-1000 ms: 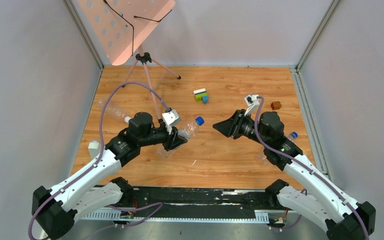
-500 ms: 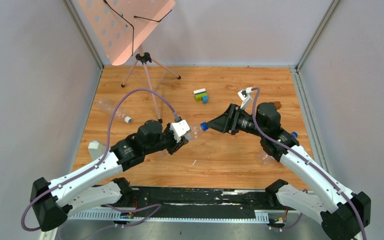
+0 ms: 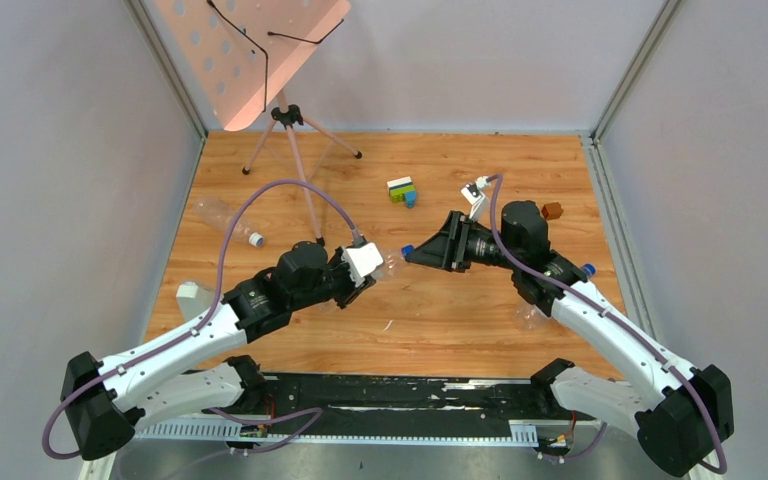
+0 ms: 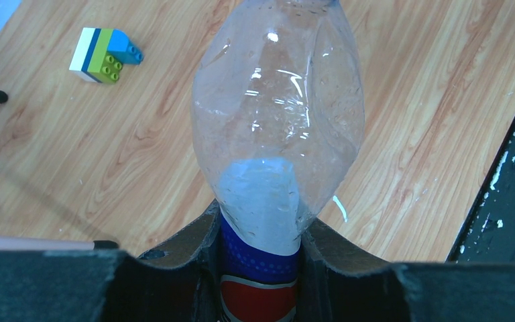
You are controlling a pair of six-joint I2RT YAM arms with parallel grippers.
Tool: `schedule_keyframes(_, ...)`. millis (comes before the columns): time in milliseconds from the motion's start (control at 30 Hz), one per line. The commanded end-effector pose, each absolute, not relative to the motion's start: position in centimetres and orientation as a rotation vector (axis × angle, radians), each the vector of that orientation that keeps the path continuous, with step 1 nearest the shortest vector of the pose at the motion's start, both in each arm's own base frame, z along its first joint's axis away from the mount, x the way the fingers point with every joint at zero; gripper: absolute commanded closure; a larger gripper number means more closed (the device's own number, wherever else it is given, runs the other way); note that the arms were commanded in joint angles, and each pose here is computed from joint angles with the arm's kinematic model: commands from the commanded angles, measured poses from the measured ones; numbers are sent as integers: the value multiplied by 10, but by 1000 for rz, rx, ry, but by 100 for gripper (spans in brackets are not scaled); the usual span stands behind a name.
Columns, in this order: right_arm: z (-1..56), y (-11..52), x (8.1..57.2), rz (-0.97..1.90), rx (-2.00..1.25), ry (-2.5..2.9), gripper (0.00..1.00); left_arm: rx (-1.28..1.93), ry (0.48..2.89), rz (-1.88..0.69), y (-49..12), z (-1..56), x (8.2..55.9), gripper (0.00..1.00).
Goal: Unscrew the bottle caps
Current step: Unscrew the bottle cap from the plastic bottle.
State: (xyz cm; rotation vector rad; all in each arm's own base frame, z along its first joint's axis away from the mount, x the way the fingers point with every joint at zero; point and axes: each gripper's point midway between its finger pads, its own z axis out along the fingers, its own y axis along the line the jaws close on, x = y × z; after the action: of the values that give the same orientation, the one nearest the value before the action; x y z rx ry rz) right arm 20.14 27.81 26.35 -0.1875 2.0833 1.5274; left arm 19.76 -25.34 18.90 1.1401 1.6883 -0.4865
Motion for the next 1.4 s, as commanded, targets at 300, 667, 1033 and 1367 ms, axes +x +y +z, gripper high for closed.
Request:
schedule_keyframes(300, 279, 280, 212, 1546, -161, 1986, 63, 1173, 1633, -533, -263, 193, 192, 100)
schedule_keyframes(667, 280, 279, 190, 1482, -561, 1822, 90, 1194, 1618, -691, -276, 201, 172, 100)
schedule_keyframes(1033, 281, 271, 156, 1322, -1098, 1431, 94, 1358, 1587, -1111, -294, 212, 123, 100)
schedule_keyframes(1367, 295, 259, 172, 1238, -859, 1536, 34, 1310, 1571, -1059, -288, 220, 137, 99)
